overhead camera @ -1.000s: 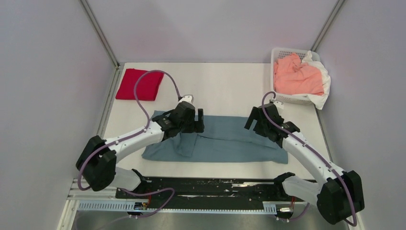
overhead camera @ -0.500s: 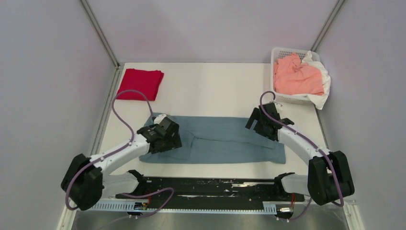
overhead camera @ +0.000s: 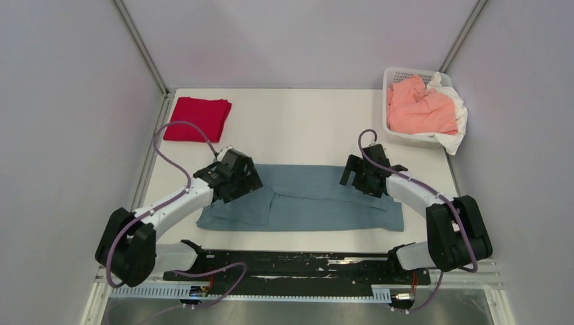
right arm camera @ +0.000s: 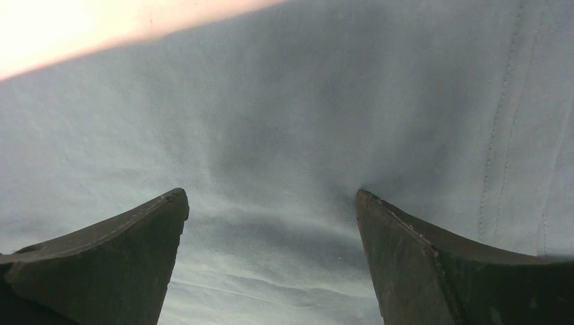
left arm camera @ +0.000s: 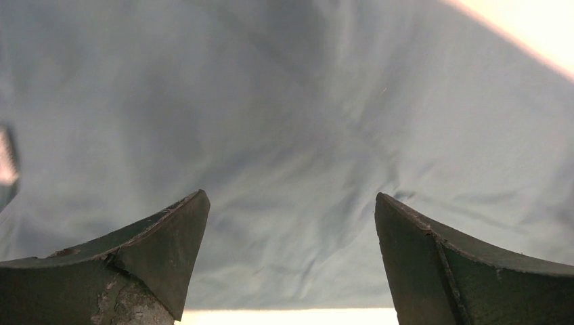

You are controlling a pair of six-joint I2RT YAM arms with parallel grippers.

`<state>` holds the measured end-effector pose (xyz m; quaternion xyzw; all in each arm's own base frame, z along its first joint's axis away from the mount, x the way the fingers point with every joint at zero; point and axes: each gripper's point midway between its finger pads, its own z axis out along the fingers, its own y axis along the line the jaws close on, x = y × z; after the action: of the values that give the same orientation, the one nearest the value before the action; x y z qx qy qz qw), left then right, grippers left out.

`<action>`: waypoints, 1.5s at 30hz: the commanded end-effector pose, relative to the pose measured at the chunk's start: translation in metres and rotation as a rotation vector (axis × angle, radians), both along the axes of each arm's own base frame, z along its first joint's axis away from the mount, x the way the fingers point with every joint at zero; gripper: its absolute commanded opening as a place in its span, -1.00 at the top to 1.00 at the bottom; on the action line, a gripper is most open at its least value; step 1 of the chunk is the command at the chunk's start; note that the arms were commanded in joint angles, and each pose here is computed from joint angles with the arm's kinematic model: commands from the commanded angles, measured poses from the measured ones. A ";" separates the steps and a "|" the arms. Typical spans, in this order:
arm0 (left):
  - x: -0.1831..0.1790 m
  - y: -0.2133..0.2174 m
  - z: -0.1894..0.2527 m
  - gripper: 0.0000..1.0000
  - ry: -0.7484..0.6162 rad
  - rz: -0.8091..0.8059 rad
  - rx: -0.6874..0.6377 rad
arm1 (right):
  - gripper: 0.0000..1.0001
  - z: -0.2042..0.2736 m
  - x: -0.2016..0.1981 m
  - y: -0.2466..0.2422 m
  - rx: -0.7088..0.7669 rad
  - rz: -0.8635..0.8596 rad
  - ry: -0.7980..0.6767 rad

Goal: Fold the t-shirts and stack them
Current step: Rotate the tshirt 90 degrees

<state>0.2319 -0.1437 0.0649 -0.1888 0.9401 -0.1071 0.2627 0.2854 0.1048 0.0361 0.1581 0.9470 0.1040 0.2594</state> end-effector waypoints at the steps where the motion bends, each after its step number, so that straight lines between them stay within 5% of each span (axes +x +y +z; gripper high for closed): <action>1: 0.061 -0.033 0.015 -1.00 -0.082 -0.005 -0.127 | -1.00 0.012 0.016 0.018 0.076 0.047 -0.051; 8: 0.098 -0.039 -0.043 -1.00 0.103 -0.027 -0.132 | -1.00 0.000 0.007 0.018 0.081 0.055 -0.017; 13: 0.185 -0.066 -0.017 -1.00 0.069 -0.187 -0.142 | -1.00 -0.016 -0.031 0.037 0.191 0.146 0.101; 14: 0.183 -0.066 -0.040 -1.00 0.153 -0.221 -0.114 | -1.00 -0.019 -0.039 0.039 0.202 0.163 0.121; 17: 0.233 -0.108 -0.013 -1.00 0.118 -0.381 -0.211 | -1.00 -0.020 -0.057 0.050 0.245 0.226 0.143; 18: 0.238 -0.116 -0.037 -1.00 0.166 -0.405 -0.234 | -1.00 -0.019 -0.062 0.059 0.266 0.267 0.144; 19: 0.262 -0.137 -0.004 -1.00 0.091 -0.464 -0.307 | -1.00 -0.017 -0.067 0.069 0.289 0.313 0.145; 20: 0.269 -0.146 -0.032 -1.00 0.131 -0.471 -0.332 | -1.00 -0.015 -0.074 0.082 0.320 0.364 0.151; 21: 0.291 -0.163 0.002 -1.00 0.046 -0.501 -0.406 | -1.00 -0.014 -0.080 0.095 0.350 0.414 0.156; 23: 0.314 -0.184 0.002 -1.00 -0.020 -0.510 -0.505 | -1.00 -0.013 -0.092 0.124 0.391 0.513 0.168; 32: 0.387 -0.221 0.015 -1.00 -0.219 -0.246 -0.871 | -1.00 0.003 -0.111 0.229 0.478 0.642 0.161; 40: 0.416 -0.199 0.014 -1.00 -0.309 -0.083 -0.780 | -1.00 -0.015 -0.151 0.184 0.335 0.601 0.227; 45: 0.416 -0.194 0.064 -1.00 -0.380 -0.126 -0.745 | -1.00 0.037 -0.140 0.167 0.311 0.627 0.024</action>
<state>0.6340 -0.3502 0.0745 -0.1978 0.7962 -0.5019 0.2739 0.1444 0.2996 0.0511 -0.0977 0.9219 0.3528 0.1265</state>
